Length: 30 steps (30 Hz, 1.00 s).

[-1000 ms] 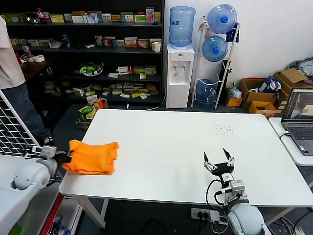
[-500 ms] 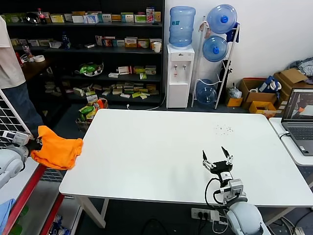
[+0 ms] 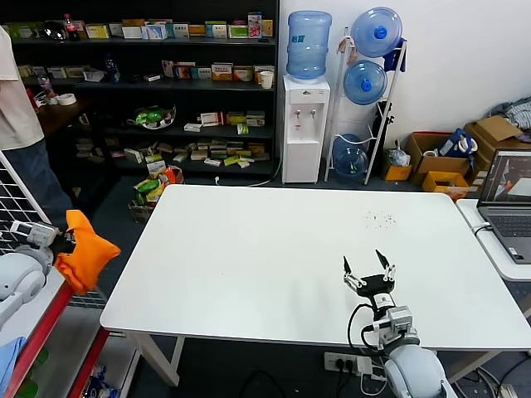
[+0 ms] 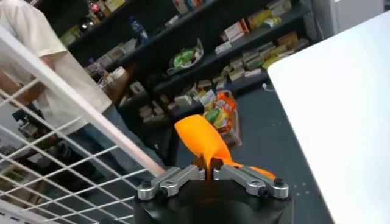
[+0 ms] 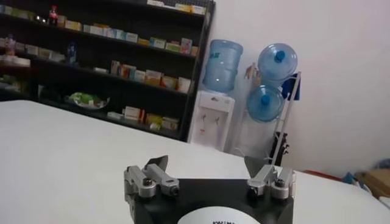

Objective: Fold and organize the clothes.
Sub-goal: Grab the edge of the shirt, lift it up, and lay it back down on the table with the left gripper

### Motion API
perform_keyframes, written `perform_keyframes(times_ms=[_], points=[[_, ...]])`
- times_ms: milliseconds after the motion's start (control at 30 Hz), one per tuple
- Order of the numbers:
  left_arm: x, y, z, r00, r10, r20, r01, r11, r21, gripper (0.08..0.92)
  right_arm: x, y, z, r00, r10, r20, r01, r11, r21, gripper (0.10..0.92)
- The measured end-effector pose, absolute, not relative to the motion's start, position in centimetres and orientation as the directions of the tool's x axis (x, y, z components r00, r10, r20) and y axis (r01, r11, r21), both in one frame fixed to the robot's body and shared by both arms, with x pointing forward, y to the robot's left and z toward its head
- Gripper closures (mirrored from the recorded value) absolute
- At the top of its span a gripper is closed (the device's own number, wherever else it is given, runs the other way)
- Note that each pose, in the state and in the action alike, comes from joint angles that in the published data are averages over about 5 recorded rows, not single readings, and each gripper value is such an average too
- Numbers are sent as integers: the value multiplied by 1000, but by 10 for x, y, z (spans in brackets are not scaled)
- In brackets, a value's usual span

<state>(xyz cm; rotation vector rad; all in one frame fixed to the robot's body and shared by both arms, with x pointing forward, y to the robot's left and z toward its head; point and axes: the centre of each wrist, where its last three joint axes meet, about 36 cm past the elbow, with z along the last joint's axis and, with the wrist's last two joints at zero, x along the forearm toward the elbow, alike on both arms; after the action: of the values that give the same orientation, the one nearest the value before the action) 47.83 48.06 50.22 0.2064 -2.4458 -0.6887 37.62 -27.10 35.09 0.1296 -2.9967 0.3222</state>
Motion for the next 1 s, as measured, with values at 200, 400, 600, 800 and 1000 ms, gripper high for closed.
perform_keyframes(times_ms=[200,400,600,800,1000], points=[[472,442,487,-821,-233,521,49,881,471,877,375,-274,347,-988,-61,144,-92,972,-216,200],[463,392,485,-827,-131,547,97,925,368,877,374,-278,344,-987,-48,152,-81,971,-223,200],[457,349,479,-823,-25,568,141,959,247,877,372,-284,343,-987,-39,158,-75,970,-232,200],[453,305,457,-814,76,576,181,975,127,877,366,-294,346,-987,-36,158,-75,967,-245,200],[452,249,429,-802,179,570,224,975,9,877,355,-308,351,-987,-34,155,-72,966,-250,200]])
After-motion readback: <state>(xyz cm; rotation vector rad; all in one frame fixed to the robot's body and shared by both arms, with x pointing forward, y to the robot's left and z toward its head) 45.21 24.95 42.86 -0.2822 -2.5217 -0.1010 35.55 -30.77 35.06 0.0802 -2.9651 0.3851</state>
